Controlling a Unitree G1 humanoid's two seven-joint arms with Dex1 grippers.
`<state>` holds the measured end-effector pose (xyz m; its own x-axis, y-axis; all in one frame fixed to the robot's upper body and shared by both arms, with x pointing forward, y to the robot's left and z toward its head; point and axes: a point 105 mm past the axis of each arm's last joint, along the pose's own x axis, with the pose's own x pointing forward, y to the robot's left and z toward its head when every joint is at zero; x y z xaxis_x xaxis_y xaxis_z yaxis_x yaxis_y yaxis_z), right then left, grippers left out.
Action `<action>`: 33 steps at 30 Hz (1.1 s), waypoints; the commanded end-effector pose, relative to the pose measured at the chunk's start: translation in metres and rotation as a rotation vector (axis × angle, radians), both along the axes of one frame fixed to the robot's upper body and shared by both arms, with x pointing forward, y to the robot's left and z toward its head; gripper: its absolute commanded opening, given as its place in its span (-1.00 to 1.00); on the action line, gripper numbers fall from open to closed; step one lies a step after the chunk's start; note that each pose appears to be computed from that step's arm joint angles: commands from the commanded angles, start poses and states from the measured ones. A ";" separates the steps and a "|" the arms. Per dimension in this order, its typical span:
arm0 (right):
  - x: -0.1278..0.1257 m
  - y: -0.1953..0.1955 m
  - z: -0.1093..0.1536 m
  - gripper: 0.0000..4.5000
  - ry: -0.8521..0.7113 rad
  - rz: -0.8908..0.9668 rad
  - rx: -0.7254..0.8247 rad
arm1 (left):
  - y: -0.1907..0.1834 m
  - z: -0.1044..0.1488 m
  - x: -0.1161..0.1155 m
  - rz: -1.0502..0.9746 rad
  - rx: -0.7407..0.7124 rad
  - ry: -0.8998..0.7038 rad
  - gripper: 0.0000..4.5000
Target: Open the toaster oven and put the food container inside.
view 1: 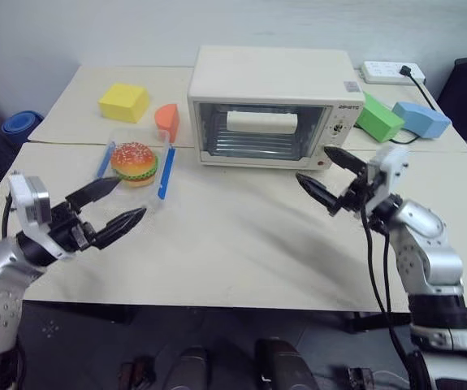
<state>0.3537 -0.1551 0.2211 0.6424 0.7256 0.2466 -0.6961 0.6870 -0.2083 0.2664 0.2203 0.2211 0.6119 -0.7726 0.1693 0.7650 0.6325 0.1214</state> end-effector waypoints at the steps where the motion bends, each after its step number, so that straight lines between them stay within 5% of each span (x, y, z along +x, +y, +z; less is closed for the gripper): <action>1: 0.011 0.009 0.011 0.99 -0.023 0.040 0.000 | -0.007 0.007 0.003 -0.060 -0.006 -0.008 1.00; 12: 0.026 0.040 0.024 0.99 -0.079 0.150 0.007 | -0.025 0.013 -0.002 -0.115 -0.070 -0.008 1.00; 24: -0.012 0.053 -0.003 0.99 -0.102 0.297 -0.106 | -0.020 0.013 0.008 -0.088 -0.083 0.012 1.00; 27: -0.016 0.054 -0.012 1.00 -0.114 0.289 -0.147 | -0.011 0.020 0.027 -0.031 -0.120 0.000 0.79; 33: -0.021 0.052 -0.025 1.00 -0.125 0.262 -0.199 | -0.023 0.028 0.073 -0.023 -0.082 -0.030 -0.01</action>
<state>0.3416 -0.1107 0.1846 0.4489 0.8843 0.1284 -0.8170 0.4644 -0.3419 0.3339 0.1997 0.2424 0.5955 -0.7632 0.2507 0.7817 0.6225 0.0382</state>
